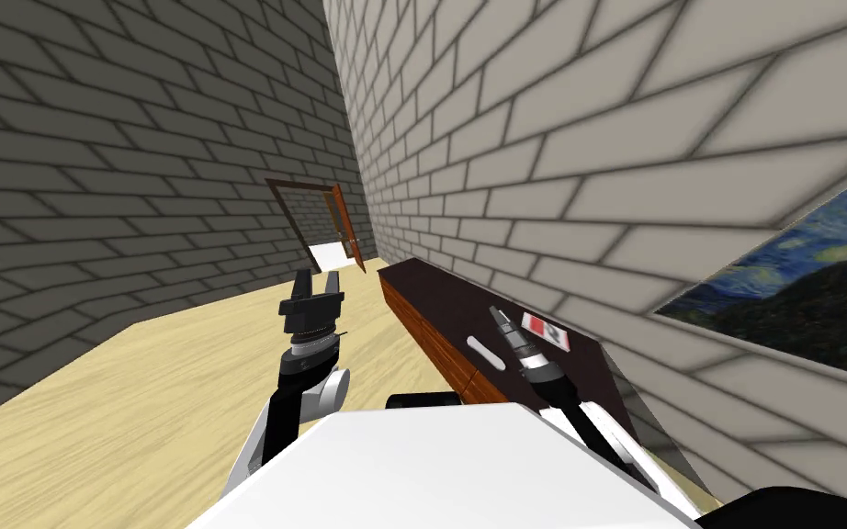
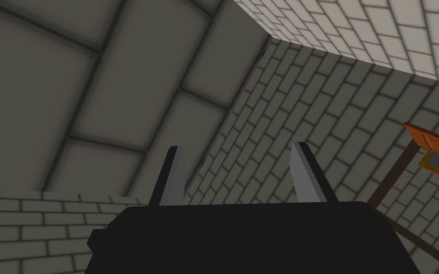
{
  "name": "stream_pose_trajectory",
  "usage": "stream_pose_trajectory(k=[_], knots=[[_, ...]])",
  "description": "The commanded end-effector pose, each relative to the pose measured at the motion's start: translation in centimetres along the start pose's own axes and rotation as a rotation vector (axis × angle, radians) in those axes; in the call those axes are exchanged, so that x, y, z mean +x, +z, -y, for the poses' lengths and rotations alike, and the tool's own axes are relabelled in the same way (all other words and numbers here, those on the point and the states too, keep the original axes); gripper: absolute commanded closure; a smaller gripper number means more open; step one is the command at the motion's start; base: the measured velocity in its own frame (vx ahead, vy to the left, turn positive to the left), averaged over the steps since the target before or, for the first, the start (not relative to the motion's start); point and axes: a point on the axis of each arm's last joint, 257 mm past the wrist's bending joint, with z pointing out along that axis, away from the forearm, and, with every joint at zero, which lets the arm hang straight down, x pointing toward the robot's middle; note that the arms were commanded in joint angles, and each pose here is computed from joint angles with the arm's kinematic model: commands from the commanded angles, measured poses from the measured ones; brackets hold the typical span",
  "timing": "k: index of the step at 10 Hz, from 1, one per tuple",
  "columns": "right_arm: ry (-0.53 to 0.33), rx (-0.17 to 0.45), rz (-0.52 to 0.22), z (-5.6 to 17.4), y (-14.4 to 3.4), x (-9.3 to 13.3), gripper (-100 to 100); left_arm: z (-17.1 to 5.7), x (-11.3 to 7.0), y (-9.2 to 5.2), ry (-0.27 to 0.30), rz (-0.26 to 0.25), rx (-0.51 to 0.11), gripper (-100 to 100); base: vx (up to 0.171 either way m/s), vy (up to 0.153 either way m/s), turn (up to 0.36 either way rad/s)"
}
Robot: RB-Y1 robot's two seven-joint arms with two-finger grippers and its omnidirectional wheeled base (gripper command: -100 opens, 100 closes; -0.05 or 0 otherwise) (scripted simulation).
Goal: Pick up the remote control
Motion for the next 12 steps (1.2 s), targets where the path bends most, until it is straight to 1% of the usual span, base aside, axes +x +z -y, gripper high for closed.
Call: stream_pose_trajectory(k=[1, 3, 5, 6, 8, 9, 10, 12], knots=[[-0.059, 0.08, -0.075, 2.9, -1.6, 1.7, -100, 0.0, 0.0, 0.0, 0.0, 0.0, 0.0, 0, -0.007, -0.031, 0.436], [-0.126, 0.175, -0.17, 6.7, -4.1, 3.6, -100, 0.0, 0.0, 0.0, 0.0, 0.0, 0.0, 0, -0.003, -0.019, 0.417], [-0.19, 0.271, -0.273, 10.6, -7.3, 5.5, -100, 0.0, 0.0, 0.0, 0.0, 0.0, 0.0, 0, 0.01, -0.015, 0.451], [-0.19, 0.271, -0.273, 10.6, -7.3, 5.5, -100, 0.0, 0.0, 0.0, 0.0, 0.0, 0.0, 0, 0.009, -0.012, 0.24], [-0.251, 0.365, -0.384, 14.2, -11.1, 7.3, -100, 0.0, 0.0, 0.0, 0.0, 0.0, 0.0, 0, 0.015, -0.009, 0.296], [-0.28, 0.41, -0.442, 15.9, -13.3, 8.2, -100, 0.0, 0.0, 0.0, 0.0, 0.0, 0.0, 0, 0.028, -0.01, 0.447], [-0.28, 0.41, -0.442, 15.9, -13.3, 8.2, -100, 0.0, 0.0, 0.0, 0.0, 0.0, 0.0, 0, 0.025, -0.019, 0.236], [-0.336, 0.496, -0.563, 19.0, -18.1, 9.9, -100, 0.0, 0.0, 0.0, 0.0, 0.0, 0.0, 0, 0.033, -0.02, 0.324]])
